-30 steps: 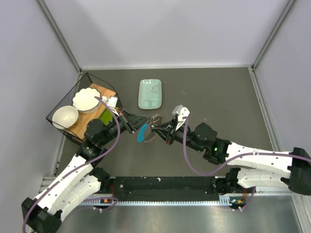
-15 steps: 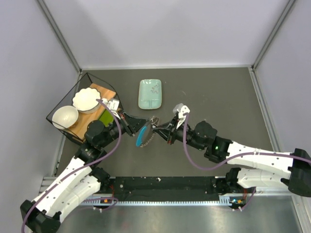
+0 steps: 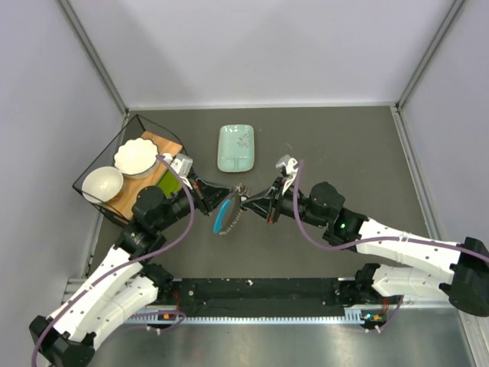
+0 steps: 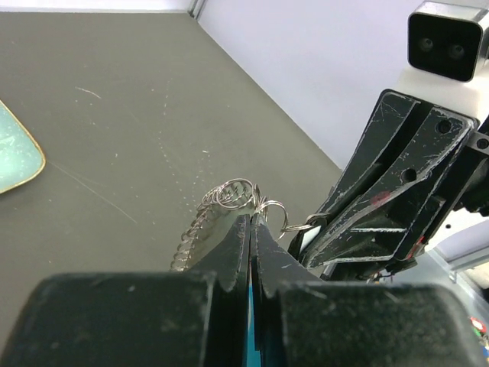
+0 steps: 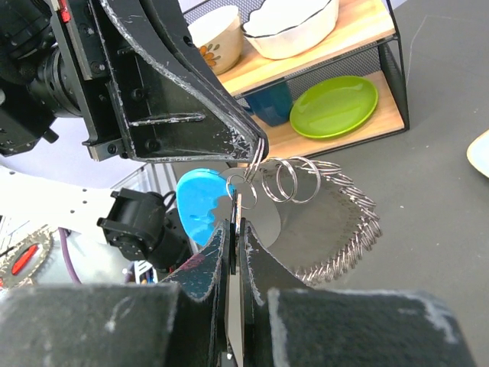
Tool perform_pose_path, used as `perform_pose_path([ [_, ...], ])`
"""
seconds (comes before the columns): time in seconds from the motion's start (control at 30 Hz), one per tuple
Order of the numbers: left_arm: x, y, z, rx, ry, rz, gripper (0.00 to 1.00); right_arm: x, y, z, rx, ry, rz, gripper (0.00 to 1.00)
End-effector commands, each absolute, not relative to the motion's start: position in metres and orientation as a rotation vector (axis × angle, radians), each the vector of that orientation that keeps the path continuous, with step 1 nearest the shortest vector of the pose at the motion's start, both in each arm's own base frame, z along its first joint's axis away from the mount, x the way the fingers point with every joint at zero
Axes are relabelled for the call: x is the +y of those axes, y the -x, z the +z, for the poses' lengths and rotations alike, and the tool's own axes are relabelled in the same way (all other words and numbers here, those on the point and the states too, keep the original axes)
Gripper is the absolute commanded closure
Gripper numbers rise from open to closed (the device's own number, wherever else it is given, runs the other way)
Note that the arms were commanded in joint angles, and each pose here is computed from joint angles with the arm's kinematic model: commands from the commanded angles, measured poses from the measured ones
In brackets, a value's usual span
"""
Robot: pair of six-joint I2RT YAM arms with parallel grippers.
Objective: Remove the keys from the keyring
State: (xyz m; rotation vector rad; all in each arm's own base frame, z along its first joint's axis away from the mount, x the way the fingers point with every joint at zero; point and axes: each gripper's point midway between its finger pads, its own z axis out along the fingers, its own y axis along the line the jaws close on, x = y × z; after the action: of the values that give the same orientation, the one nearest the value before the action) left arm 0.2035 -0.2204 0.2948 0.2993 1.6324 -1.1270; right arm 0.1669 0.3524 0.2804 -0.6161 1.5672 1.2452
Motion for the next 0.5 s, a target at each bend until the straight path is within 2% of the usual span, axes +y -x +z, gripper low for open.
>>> perform_pose_path([
  [0.0,-0.197,-0.233,0.296,1.625,-0.272,-0.888,1.00,0.348,-0.157,0.341,1.390,0.585,1.388,1.00],
  [0.47,-0.203,-0.228,0.270,1.691,-0.456,-0.830,1.00,0.333,-0.163,0.347,1.375,0.541,1.435,1.00],
])
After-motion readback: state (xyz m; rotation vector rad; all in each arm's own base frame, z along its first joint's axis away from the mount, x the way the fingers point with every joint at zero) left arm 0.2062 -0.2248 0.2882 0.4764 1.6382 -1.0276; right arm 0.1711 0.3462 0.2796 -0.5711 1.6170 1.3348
